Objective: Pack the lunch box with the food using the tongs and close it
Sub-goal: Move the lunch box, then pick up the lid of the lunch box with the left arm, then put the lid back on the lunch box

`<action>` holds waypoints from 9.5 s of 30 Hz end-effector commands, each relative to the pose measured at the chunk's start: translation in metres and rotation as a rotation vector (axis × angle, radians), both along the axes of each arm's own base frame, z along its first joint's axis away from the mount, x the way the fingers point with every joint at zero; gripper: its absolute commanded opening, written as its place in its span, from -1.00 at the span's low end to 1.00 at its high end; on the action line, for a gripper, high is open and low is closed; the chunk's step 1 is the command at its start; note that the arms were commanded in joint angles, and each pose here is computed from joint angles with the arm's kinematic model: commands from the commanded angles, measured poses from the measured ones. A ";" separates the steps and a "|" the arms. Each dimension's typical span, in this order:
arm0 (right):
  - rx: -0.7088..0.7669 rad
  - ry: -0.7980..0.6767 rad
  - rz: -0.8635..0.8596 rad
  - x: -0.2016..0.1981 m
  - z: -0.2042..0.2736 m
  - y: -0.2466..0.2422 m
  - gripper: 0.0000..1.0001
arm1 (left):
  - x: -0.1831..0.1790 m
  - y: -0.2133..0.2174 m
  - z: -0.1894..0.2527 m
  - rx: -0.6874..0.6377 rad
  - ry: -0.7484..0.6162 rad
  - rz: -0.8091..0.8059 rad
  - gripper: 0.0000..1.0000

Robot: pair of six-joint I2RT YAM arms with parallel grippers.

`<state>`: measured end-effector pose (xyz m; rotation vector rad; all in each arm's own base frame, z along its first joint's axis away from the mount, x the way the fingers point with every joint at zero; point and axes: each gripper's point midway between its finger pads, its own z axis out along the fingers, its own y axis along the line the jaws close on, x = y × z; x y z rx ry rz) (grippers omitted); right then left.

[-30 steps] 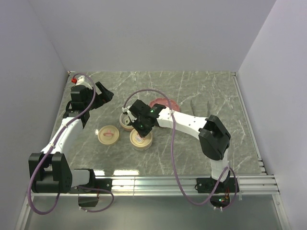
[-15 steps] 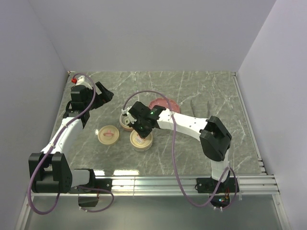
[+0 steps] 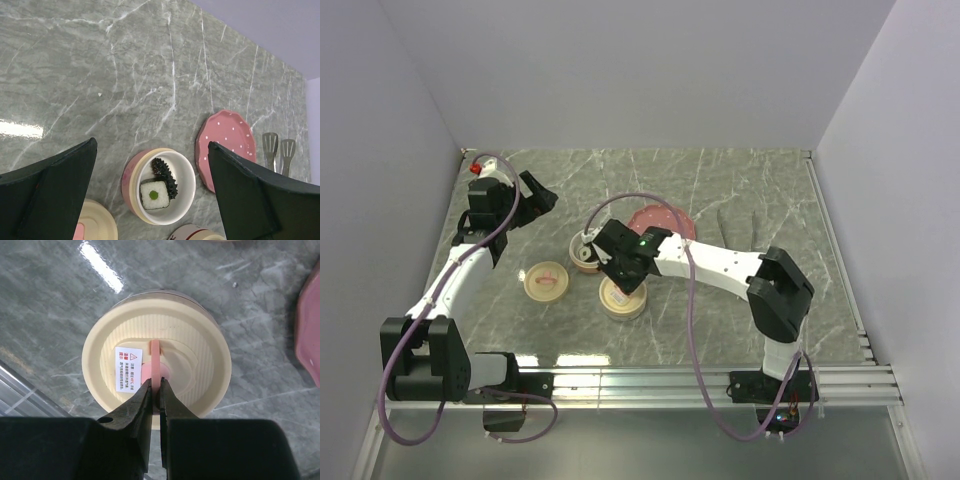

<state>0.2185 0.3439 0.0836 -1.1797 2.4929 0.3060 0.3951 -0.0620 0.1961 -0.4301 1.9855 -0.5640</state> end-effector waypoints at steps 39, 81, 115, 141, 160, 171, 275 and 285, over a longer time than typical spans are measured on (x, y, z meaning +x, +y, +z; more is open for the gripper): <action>-0.075 0.048 -0.254 0.013 0.023 -0.108 -0.29 | 0.000 -0.001 0.011 -0.007 -0.038 0.000 0.99; 0.477 -0.184 -0.344 0.197 0.187 -0.088 -0.20 | -0.143 -0.007 -0.089 -0.213 0.570 0.377 0.79; 0.605 -0.206 -0.288 0.152 0.209 -0.099 -0.17 | -0.104 -0.005 -0.147 -0.222 0.597 0.485 -0.08; 0.526 -0.200 -0.332 0.165 0.196 -0.103 -0.18 | -0.047 0.009 -0.080 0.070 0.474 0.273 -0.99; 0.495 -0.281 -0.442 0.178 0.201 -0.119 -0.19 | -0.017 -0.098 0.037 -0.088 0.166 -0.243 -0.99; 0.507 -0.265 -0.434 0.169 0.195 -0.119 -0.19 | -0.036 -0.118 -0.028 0.022 0.407 -0.178 -0.99; 0.482 -0.183 -0.382 0.159 0.167 -0.103 -0.18 | -0.108 -0.090 -0.142 -0.331 0.621 -0.085 -0.83; 0.490 -0.181 -0.370 0.159 0.170 -0.099 -0.18 | -0.099 -0.080 -0.101 -0.290 0.474 -0.024 -0.08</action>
